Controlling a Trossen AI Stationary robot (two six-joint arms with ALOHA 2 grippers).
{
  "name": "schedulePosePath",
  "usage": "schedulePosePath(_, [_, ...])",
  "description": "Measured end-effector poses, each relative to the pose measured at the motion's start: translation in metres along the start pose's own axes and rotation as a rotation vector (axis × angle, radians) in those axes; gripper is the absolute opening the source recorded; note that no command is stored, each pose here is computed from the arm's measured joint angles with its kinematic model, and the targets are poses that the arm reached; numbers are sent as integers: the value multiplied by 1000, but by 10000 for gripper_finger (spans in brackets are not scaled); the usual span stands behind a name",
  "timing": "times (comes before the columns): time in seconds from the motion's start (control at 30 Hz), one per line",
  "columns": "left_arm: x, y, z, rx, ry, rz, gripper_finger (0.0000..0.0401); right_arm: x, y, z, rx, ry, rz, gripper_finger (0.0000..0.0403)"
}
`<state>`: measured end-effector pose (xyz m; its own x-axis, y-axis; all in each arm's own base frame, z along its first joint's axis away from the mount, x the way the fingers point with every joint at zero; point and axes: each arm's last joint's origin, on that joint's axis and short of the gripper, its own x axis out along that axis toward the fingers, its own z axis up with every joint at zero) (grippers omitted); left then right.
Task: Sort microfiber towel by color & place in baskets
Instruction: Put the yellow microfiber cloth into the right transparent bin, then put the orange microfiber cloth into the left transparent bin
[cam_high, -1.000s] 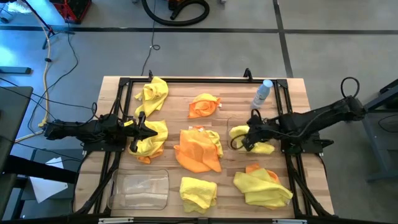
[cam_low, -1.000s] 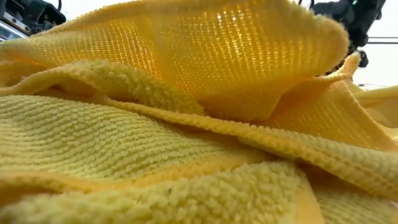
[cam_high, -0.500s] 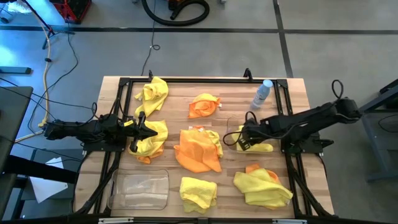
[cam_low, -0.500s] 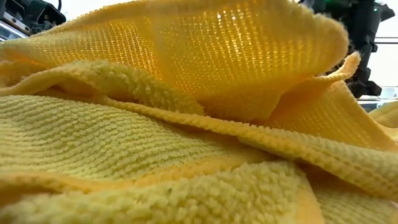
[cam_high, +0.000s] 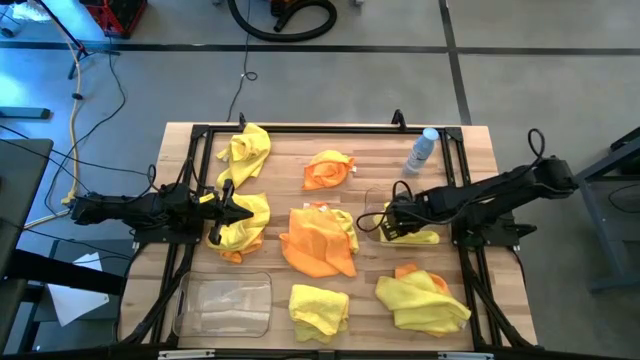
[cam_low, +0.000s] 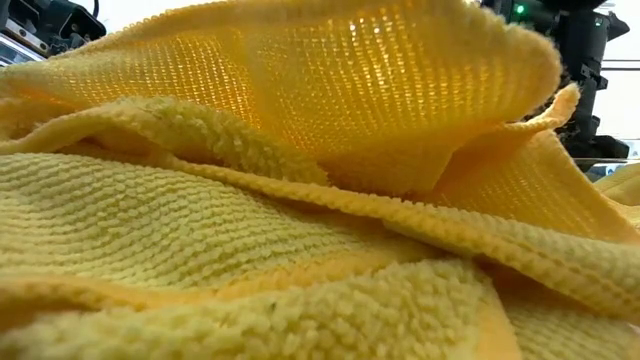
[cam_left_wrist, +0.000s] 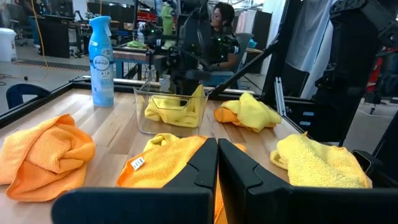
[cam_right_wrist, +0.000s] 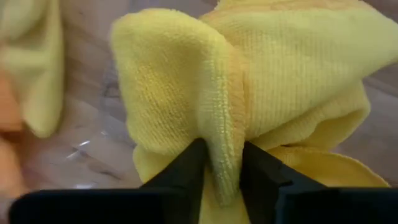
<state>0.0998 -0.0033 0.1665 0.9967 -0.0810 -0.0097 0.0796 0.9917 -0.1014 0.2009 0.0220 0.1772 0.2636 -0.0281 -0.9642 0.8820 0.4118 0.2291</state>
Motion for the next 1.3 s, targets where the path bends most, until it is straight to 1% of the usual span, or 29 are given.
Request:
schedulePosePath(0.07, [0,0,0,0,0,0,1,-5,0,0,10,-1,37,121])
schedulePosePath(0.13, [0,0,0,0,0,0,1,-12,0,0,45,-11,76,139])
schedulePosePath(0.23, [0,0,0,0,0,0,1,-25,-1,0,75,-23,132,159])
schedulePosePath(0.33, [0,0,0,0,0,0,1,-43,1,0,101,-52,192,168])
schedulePosePath(0.43, [0,0,0,0,0,0,1,-61,1,-2,123,-91,204,166])
schedulePosePath(0.63, [0,0,0,0,0,0,1,-96,4,-9,125,-145,154,140])
schedulePosePath(0.73, [0,0,0,-3,0,0,1,-111,7,-11,108,-179,164,125])
schedulePosePath(0.83, [0,0,0,-51,-4,-1,1,-122,10,-12,93,-205,181,109])
schedulePosePath(0.93, [0,0,0,-123,-4,-1,1,-126,12,-15,77,-204,192,90])
schedulePosePath(1.03, [0,0,0,-170,-4,-1,1,-127,13,-19,84,-180,202,70])
schedulePosePath(1.1, [0,0,0,-178,-4,-1,1,-127,13,-21,94,-173,207,55])
schedulePosePath(1.2, [0,0,0,-184,-4,-4,1,-127,14,-25,76,-167,211,28])
schedulePosePath(1.3, [0,0,0,-187,-3,-10,1,-128,14,-28,58,-192,212,5])
